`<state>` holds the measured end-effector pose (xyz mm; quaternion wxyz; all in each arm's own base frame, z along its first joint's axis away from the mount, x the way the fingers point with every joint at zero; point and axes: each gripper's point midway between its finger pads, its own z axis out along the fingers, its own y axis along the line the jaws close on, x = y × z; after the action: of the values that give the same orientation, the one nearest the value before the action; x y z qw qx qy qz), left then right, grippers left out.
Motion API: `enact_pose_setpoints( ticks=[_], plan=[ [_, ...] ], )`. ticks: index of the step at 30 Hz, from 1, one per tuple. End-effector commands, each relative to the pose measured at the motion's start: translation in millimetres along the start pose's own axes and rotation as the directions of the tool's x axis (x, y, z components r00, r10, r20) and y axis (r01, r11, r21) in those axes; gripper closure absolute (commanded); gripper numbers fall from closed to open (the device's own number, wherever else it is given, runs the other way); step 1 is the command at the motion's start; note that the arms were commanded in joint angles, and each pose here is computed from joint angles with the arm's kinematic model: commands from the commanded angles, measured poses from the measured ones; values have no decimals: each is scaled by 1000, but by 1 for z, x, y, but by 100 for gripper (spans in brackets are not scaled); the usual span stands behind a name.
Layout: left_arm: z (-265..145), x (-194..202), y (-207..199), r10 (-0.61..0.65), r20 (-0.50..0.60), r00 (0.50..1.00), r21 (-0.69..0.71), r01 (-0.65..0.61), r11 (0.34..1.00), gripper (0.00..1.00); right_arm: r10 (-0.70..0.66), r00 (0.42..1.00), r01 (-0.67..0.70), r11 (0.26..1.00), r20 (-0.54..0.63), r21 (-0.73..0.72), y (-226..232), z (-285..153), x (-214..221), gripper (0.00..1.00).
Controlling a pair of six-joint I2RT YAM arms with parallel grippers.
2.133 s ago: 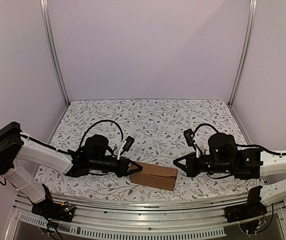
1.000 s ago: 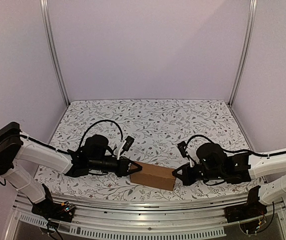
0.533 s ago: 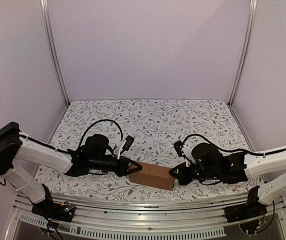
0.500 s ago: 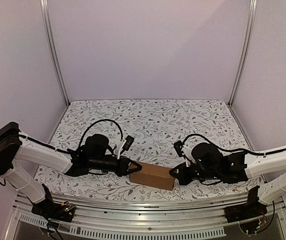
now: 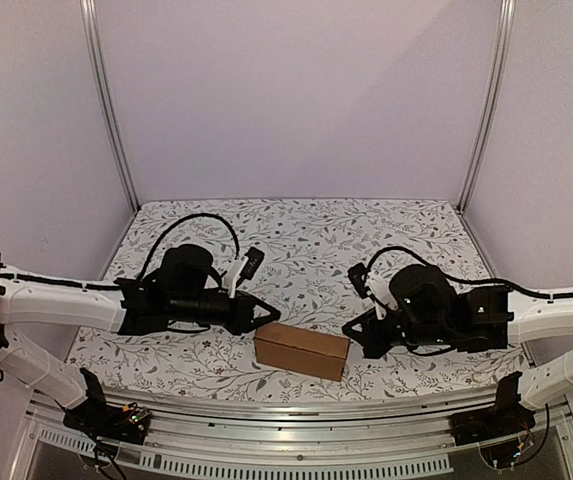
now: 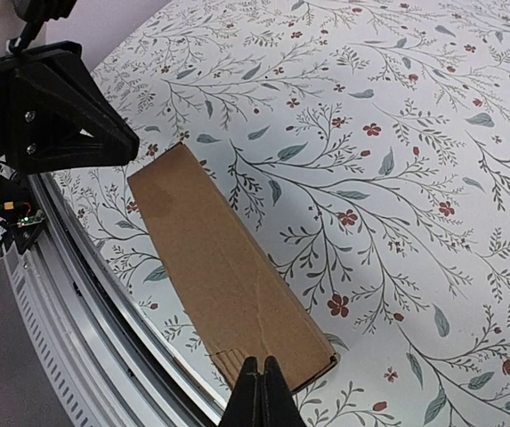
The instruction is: Fold the paper box
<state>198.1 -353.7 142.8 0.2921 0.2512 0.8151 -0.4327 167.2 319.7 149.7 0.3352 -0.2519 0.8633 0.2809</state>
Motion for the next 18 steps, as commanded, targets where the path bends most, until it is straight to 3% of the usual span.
enact_pose_setpoints(
  ticks=[1, 10, 18],
  plan=[
    [-17, -34, -8, 53, 50, 997, -61, -49, 997, 100, -68, 998, 68, 997, 5, -42, 17, -9, -5, 100],
    [-26, -60, 9, 94, 42, 995, -213, -83, 974, 100, -212, 977, 207, 972, -31, -110, 56, 4, 21, 100],
    [-1, -67, 49, 16, -12, 1000, -290, -19, 957, 100, -351, 923, 331, 933, -161, -141, 68, 38, 71, 100]
  ],
)
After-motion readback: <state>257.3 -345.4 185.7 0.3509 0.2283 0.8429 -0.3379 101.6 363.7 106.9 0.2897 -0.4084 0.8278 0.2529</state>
